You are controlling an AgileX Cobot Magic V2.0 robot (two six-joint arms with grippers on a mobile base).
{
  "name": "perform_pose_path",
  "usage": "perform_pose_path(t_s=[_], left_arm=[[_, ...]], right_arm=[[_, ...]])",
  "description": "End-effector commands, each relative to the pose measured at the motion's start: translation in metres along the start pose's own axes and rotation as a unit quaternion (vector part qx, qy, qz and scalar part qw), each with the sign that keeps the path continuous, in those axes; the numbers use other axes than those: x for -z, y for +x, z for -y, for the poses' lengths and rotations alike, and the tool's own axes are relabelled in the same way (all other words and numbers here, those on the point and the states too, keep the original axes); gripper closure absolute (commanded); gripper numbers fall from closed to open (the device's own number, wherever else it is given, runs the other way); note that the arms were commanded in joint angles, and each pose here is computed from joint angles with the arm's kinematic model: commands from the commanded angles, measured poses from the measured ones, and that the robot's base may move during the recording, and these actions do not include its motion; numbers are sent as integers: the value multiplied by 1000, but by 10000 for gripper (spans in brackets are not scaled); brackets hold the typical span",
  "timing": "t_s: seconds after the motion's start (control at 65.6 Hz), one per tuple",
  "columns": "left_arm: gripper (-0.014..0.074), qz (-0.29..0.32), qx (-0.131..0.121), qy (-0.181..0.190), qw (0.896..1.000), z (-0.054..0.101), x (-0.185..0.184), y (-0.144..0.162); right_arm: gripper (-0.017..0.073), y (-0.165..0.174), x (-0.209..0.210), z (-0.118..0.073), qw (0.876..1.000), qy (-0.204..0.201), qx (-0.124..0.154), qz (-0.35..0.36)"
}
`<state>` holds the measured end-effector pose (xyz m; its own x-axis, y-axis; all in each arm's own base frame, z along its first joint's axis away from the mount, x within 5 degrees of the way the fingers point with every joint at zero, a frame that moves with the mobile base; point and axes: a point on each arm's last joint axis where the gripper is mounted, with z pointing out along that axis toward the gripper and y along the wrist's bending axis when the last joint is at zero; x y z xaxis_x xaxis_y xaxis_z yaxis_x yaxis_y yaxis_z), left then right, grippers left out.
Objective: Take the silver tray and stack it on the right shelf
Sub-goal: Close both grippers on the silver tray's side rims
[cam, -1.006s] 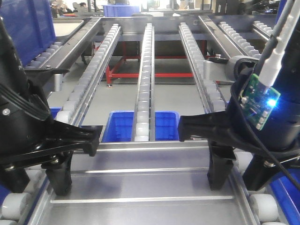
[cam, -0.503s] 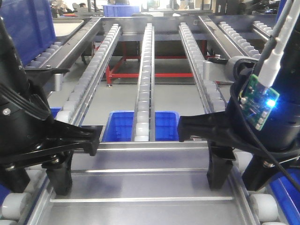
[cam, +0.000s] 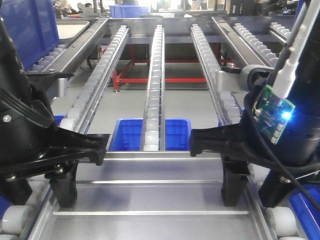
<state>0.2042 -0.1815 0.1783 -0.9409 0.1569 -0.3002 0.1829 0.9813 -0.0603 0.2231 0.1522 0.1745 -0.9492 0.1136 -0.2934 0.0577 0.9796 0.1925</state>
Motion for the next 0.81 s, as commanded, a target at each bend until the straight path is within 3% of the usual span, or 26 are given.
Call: perform_pose_path(t_s=[0.0, 0.548, 0.67, 0.792], left_arm=[[316, 31, -1, 20, 999, 6, 13, -7], [342, 31, -1, 20, 999, 6, 13, -7], [446, 31, -1, 20, 999, 6, 13, -7], [648, 31, -1, 20, 999, 6, 13, -7]], right_arm=[[157, -9, 8, -5, 1000, -17, 8, 25], [157, -9, 7, -5, 1000, -16, 8, 24], [192, -8, 7, -5, 1000, -15, 8, 22], [410, -6, 7, -3, 1000, -2, 7, 9]])
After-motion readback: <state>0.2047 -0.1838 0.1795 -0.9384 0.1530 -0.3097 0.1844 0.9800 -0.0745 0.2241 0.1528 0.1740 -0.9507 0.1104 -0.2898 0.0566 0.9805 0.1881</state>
